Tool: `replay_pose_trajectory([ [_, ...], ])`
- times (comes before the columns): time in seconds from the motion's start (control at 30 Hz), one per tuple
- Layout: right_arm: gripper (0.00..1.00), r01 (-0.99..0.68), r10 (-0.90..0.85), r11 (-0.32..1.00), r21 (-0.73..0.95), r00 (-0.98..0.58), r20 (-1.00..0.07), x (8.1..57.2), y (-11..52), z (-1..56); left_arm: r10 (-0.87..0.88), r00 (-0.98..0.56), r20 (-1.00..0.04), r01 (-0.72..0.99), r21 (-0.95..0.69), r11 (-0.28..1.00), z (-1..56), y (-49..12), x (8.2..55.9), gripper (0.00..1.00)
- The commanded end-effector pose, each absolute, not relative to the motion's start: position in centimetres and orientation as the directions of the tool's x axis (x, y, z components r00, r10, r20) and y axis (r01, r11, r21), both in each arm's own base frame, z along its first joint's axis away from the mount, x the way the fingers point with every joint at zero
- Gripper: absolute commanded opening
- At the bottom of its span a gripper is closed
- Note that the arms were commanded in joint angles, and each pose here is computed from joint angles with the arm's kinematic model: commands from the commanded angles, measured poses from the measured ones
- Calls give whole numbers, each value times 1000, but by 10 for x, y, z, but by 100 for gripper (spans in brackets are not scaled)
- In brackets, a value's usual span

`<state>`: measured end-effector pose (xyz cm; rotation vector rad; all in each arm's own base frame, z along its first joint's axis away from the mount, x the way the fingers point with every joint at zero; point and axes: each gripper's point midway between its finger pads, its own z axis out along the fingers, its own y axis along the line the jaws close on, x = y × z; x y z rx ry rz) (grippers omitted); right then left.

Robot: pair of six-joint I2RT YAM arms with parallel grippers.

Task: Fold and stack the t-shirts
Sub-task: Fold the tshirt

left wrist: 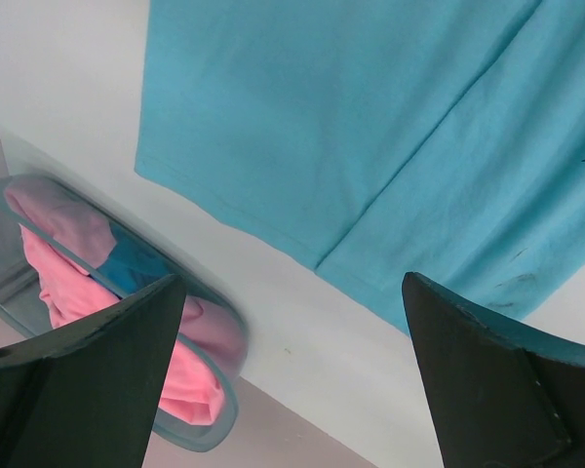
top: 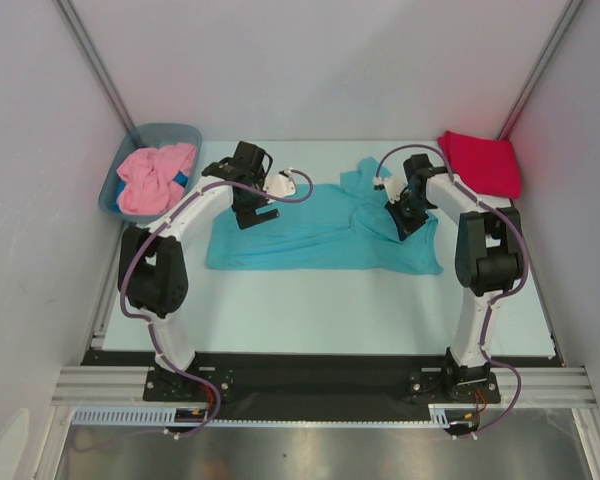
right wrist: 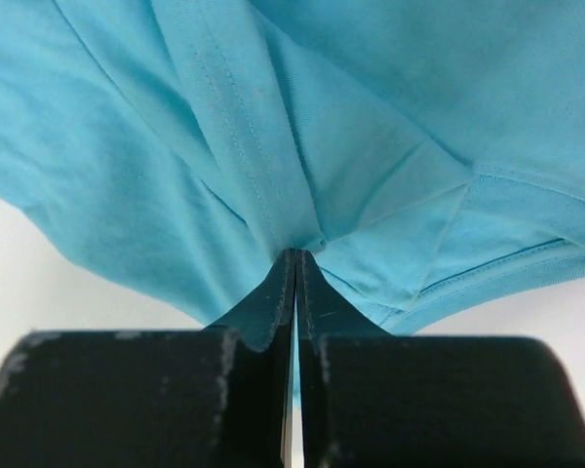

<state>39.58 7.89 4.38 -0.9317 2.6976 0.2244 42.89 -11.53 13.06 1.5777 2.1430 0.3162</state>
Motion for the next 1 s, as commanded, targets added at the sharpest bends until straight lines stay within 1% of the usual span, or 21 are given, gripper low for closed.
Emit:
replay_pose_trajectory([
  [0.0,0,-670,-618,741,40,-704,-349,392,83,68,952,-206,-225,827,480,292,140,-117,433,100],
  [0.13,0,-670,-620,741,35,-704,-347,395,83,68,949,-211,-235,826,477,301,140,-118,433,100],
  [0.17,2,-669,-620,743,28,-703,-348,397,83,69,949,-212,-233,825,478,302,140,-118,433,100],
  [0.2,20,-668,-621,744,20,-702,-349,399,82,70,949,-211,-234,825,477,301,140,-118,433,100],
  [0.23,28,-668,-622,744,13,-700,-350,400,81,70,949,-211,-235,825,478,302,141,-118,433,100],
  [0.3,37,-675,-630,738,-2,-688,-360,405,81,74,949,-210,-237,825,479,302,141,-118,433,100],
  [0.37,41,-671,-629,741,-16,-685,-367,411,80,75,950,-211,-232,825,478,300,141,-117,433,100],
  [0.5,42,-672,-624,740,-30,-670,-401,426,84,85,950,-207,-234,825,480,298,142,-118,433,100],
  [0.73,42,-667,-610,745,-6,-678,-409,445,92,72,949,-206,-238,823,482,300,144,-118,433,100],
  [0.87,42,-686,-605,726,56,-675,-422,444,109,62,949,-205,-239,823,483,299,144,-119,433,100],
  [0.97,41,-680,-599,732,51,-677,-427,449,118,54,949,-204,-239,823,483,299,144,-119,433,100],
])
